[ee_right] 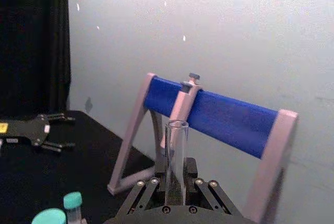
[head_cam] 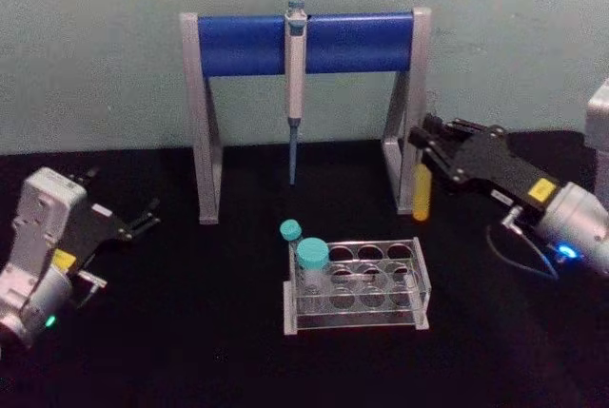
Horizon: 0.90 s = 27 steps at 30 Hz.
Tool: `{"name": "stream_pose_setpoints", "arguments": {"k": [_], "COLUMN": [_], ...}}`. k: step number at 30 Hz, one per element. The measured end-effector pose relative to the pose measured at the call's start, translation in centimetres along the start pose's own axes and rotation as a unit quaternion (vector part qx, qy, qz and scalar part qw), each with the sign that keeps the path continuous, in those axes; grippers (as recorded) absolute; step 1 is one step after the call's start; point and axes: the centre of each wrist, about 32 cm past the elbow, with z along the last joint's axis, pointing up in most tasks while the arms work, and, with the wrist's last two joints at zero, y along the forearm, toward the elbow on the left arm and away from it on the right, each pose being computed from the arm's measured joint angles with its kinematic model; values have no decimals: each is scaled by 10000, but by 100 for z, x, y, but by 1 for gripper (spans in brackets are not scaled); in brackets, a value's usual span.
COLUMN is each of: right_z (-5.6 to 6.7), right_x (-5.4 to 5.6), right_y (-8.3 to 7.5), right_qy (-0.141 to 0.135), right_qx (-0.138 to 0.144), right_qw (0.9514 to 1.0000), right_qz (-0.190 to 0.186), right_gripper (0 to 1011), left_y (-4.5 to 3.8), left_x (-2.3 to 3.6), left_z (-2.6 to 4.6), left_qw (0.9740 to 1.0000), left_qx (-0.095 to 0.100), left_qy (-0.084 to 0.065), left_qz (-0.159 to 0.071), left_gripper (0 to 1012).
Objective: Pick up the test tube from the test tube rack, shake it, then place it back into the test tube rack.
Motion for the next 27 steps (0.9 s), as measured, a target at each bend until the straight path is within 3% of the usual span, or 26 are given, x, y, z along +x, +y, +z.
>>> {"name": "stream_pose_setpoints", "arguments": {"k": [6,14,21,27], "right_z": [-28,-24,25,67], "right_x": [-49,-141,-219,-222], "right_y": [170,236,63,-163], "right_qy": [128,374,539,475], "right_qx": [192,357,336,171], "right_qw": [9994,9963,9932,9959], "right_qz": [252,694,981,747], "right_gripper": [220,221,220,221], "left_y": [0,0,0,0], "left_x": [0,0,0,0], "left_z": [0,0,0,0], "left_qw": [10000,10000,10000,10000], "left_qx": [0,0,0,-1], "left_qy": [0,0,0,0], "left_qz": [0,0,0,0], "left_gripper": [1001,1001,1001,1001]}}
